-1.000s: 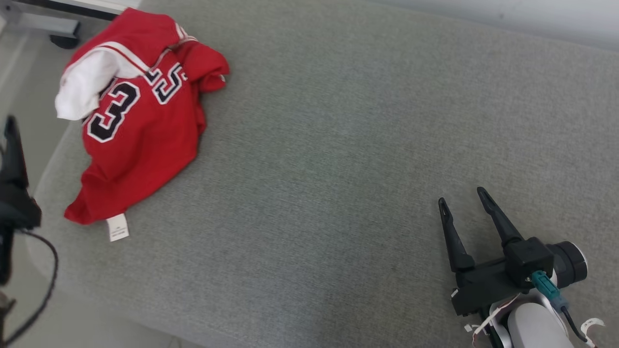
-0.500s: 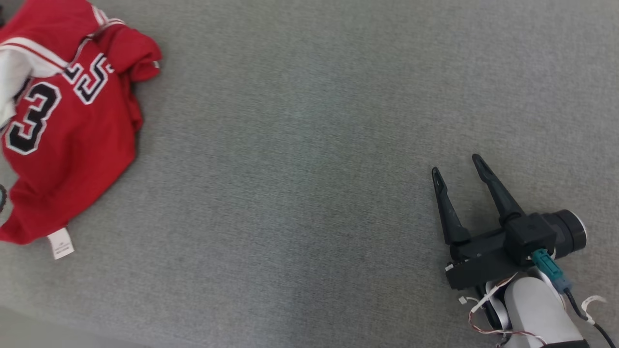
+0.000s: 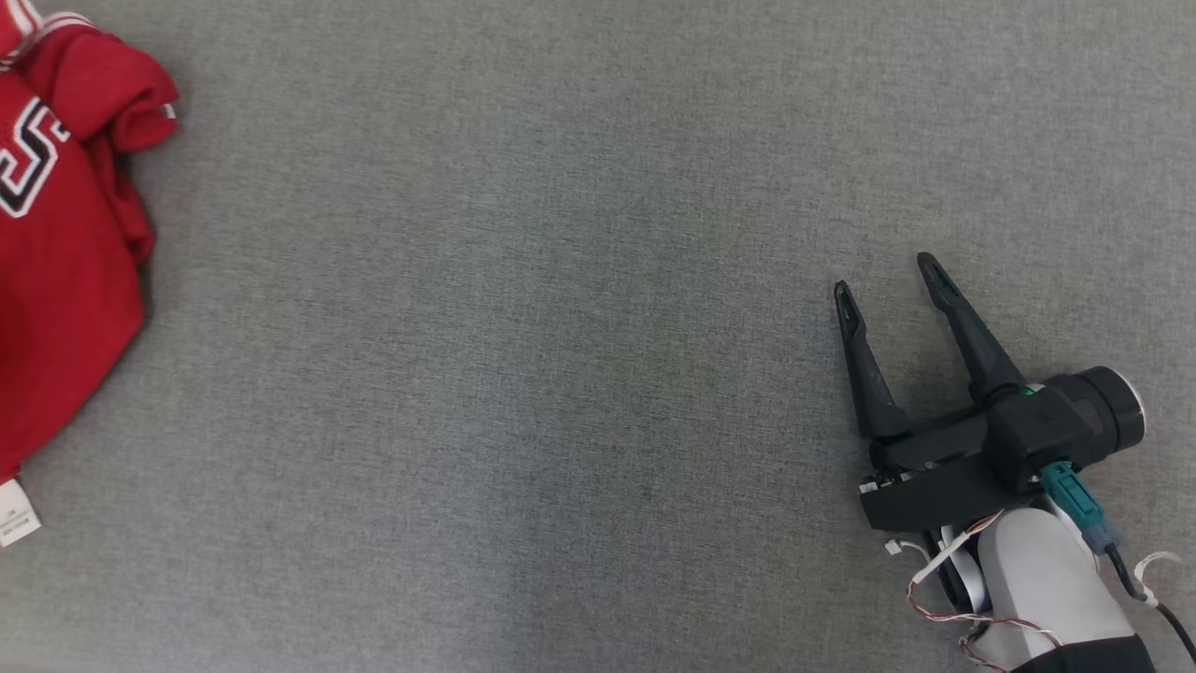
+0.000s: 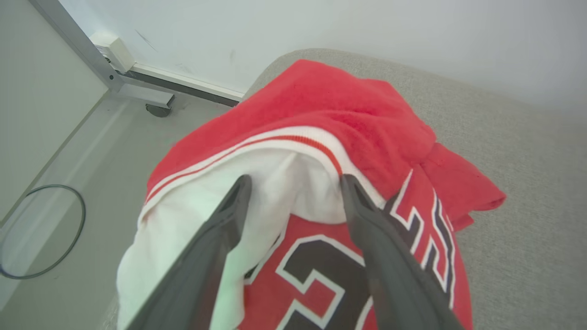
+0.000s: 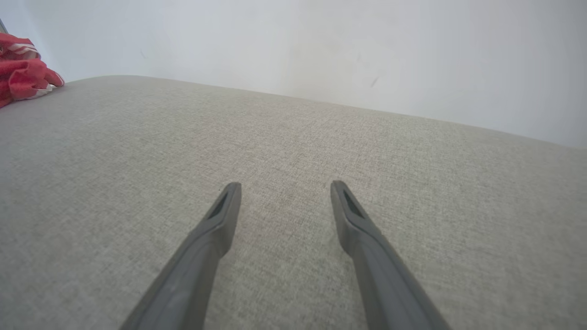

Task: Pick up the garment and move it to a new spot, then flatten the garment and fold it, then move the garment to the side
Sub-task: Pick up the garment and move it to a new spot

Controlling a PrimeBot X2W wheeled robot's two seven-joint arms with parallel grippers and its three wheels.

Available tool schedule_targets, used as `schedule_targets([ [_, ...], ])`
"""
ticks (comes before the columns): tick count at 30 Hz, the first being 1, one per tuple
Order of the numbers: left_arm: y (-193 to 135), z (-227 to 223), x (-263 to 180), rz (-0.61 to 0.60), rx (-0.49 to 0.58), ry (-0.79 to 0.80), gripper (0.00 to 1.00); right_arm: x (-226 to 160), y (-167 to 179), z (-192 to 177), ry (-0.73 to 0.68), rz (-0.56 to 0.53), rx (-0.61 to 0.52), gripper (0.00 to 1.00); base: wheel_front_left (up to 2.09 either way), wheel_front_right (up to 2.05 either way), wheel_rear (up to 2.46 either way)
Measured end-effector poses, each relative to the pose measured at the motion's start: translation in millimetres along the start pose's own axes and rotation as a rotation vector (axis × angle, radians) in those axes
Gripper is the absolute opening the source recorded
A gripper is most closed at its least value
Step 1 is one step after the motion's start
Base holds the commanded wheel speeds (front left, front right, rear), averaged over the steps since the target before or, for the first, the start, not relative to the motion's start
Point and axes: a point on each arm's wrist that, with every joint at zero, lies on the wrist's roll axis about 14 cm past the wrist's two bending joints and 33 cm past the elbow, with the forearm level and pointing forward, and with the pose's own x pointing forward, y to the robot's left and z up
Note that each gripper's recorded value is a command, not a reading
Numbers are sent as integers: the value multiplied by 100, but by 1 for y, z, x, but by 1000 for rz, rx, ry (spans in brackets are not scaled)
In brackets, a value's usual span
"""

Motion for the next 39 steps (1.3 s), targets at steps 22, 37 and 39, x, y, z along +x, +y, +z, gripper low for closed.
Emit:
schedule_targets([
  [22,9,27,2,59,36,-168,0,-9,-8,0,18,-25,-14,100,0,0,0],
  [37,-84,155,-47,-173,114,-500,0,-35,7,22,9,-48,46,100,0,0,0],
  [39,-114,165,-56,-250,133,-547,0,-40,6,25,6,-62,51,100,0,0,0],
])
